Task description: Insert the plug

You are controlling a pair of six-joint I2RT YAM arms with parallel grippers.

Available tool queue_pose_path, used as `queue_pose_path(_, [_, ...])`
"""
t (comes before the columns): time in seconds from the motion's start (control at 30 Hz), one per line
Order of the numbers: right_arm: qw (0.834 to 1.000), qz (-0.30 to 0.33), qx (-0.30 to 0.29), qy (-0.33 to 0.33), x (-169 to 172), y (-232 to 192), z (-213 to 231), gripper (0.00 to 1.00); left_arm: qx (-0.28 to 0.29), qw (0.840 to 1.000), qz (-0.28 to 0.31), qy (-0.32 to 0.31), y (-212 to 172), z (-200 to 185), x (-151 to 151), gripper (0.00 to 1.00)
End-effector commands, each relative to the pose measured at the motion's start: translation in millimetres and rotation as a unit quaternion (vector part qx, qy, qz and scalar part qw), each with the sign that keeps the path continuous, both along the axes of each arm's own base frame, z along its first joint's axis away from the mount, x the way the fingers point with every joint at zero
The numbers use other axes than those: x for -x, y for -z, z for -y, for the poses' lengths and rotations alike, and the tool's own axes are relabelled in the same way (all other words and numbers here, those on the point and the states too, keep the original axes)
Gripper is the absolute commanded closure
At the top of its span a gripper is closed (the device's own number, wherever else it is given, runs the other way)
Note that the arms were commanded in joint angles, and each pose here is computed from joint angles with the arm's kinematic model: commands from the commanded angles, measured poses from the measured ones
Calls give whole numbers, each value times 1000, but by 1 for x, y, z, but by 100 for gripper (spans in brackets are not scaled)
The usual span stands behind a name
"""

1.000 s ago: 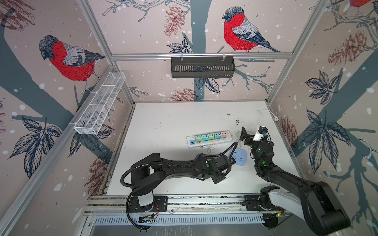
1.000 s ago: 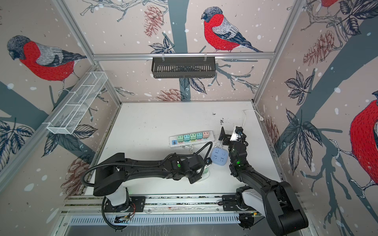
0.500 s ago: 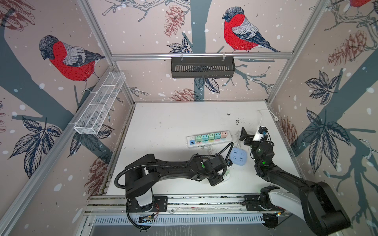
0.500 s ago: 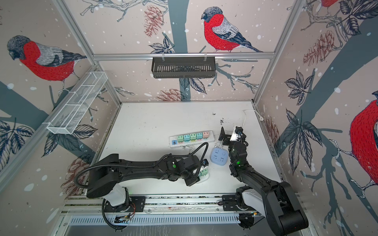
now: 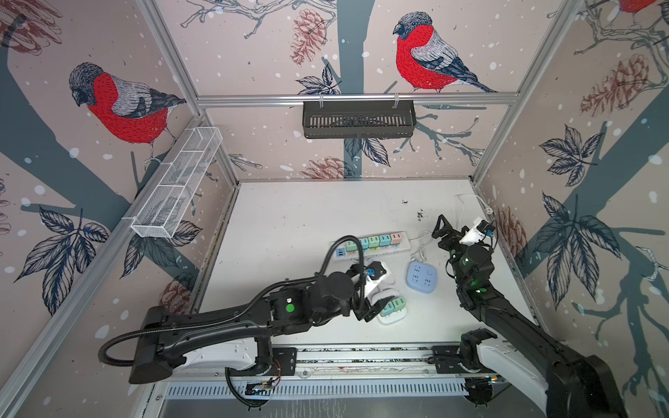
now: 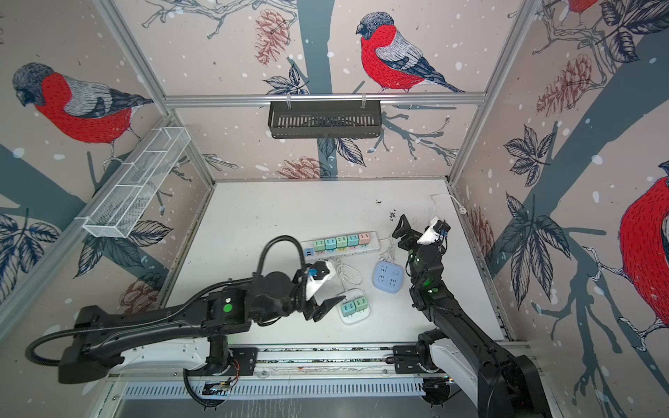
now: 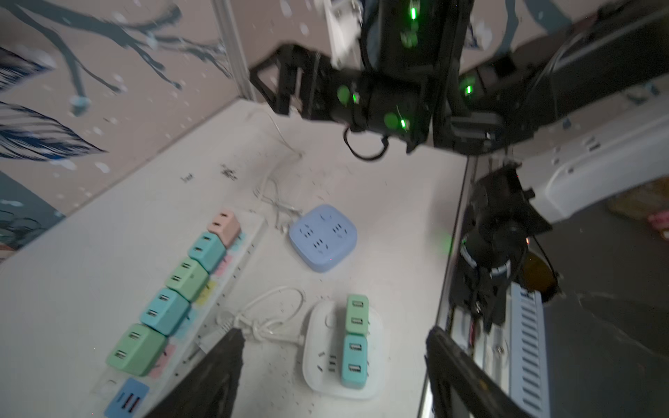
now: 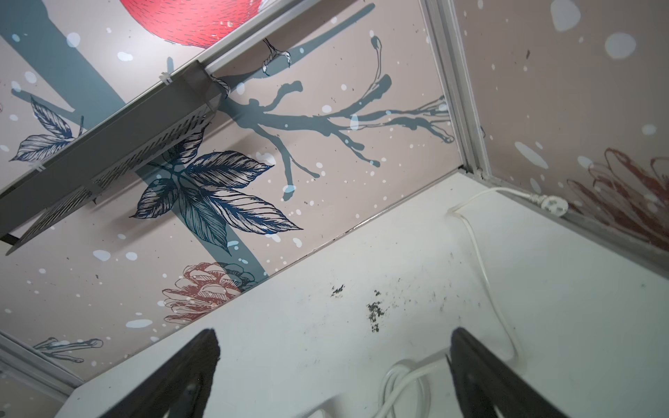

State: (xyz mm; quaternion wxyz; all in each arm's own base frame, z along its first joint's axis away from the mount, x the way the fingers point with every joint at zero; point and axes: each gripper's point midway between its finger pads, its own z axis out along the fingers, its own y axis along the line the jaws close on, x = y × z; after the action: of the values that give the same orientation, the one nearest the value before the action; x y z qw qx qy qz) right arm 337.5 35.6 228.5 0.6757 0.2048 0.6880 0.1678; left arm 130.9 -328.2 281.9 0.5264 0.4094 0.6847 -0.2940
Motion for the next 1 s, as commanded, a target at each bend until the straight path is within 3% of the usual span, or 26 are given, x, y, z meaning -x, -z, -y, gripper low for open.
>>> queue_pose_path(0.0, [996,-34,-63,-62,-4,13,-23,0,103,990,56,-82,-30,-34,-24,27])
queue_pose_path(0.1, [988,-39,-79,-129,-5,15,-51,0,146,982,82,-91,-18,-56,-26,34])
queue_pose_path(0.17, [987,-43,-77,-136,-5,13,-61,0,154,981,88,-73,-10,-59,-24,40])
queue_pose_path(0.33, [993,-51,-48,-91,-1,5,-59,1,104,992,69,-2,2,-29,-10,83])
queue_pose_path(0.4, [994,-61,-43,-84,4,3,-58,0,74,996,53,8,12,-16,-11,91])
queue_pose_path(0.53, [988,-119,-38,-87,18,16,-65,2,50,998,36,-21,25,-11,-23,94])
queue_pose_path(0.77, [952,-229,12,-202,81,81,-121,41,64,990,29,-120,33,-44,-59,94])
queue_pose_path(0.97, [921,-304,46,-240,129,139,-117,55,93,974,5,-207,48,-78,-90,89])
